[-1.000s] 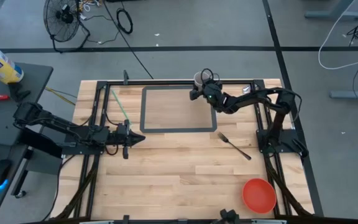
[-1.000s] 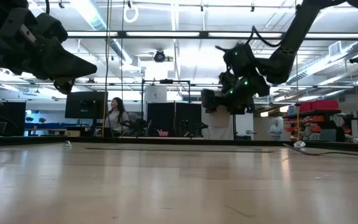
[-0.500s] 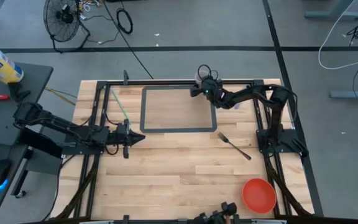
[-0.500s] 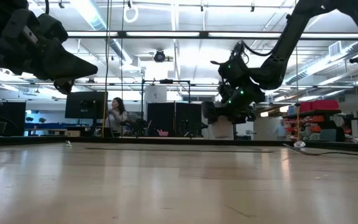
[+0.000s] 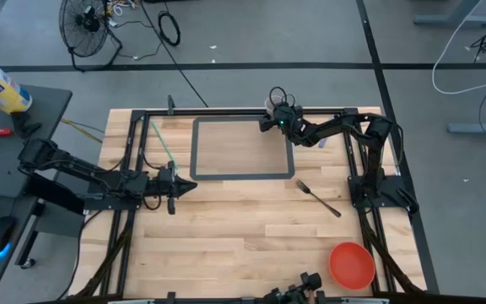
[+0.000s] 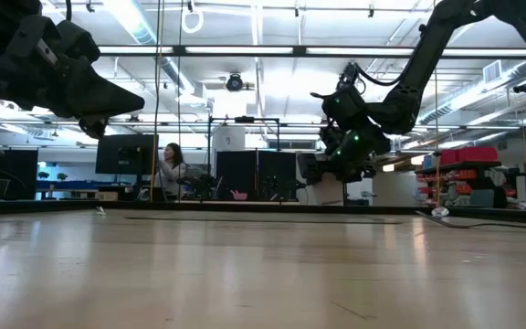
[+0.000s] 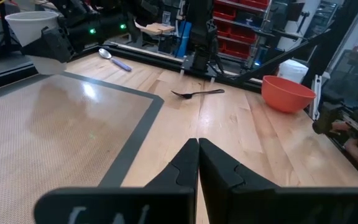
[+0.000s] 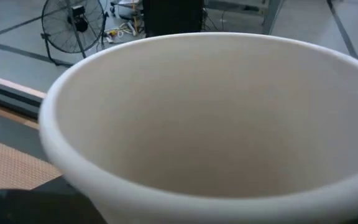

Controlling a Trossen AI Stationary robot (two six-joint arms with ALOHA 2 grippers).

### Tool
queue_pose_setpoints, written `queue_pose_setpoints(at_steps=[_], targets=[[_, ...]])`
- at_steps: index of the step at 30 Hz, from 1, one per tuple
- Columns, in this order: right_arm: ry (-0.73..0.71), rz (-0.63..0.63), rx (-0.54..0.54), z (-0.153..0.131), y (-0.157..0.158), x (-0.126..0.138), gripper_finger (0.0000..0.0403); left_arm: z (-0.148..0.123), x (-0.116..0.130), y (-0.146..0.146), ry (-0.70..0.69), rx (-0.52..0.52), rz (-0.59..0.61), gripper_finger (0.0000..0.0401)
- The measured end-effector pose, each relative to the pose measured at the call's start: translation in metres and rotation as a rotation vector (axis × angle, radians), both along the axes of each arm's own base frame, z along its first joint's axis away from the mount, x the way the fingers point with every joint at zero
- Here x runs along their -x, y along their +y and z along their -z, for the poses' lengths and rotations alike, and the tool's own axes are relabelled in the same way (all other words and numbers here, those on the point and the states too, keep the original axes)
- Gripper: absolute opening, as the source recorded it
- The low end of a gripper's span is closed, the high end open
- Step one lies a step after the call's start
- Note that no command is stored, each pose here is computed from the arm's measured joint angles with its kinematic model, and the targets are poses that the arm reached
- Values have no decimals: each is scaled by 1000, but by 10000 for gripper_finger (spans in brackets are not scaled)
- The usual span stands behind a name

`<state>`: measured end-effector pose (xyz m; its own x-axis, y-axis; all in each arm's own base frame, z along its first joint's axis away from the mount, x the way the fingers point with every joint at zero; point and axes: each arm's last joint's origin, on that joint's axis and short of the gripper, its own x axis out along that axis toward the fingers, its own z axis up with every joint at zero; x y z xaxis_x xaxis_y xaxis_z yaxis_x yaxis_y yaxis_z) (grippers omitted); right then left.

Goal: Pick & Place Utensil
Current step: Put the white cup on the transparent mat

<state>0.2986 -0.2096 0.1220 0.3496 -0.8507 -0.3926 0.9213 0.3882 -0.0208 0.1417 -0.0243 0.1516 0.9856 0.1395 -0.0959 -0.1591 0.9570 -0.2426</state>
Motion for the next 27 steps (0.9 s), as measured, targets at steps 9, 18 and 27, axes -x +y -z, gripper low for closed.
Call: queue_pose_setpoints(at_steps=[9,18,27], targets=[[-8,5,-3,0,0,0,327,-4,0,7,-56,59,-171,14],[-42,38,-26,2,1,1,327,-19,-9,30,-98,52,-294,14],[-41,29,-25,3,3,2,327,-40,-42,66,-62,32,-306,14]])
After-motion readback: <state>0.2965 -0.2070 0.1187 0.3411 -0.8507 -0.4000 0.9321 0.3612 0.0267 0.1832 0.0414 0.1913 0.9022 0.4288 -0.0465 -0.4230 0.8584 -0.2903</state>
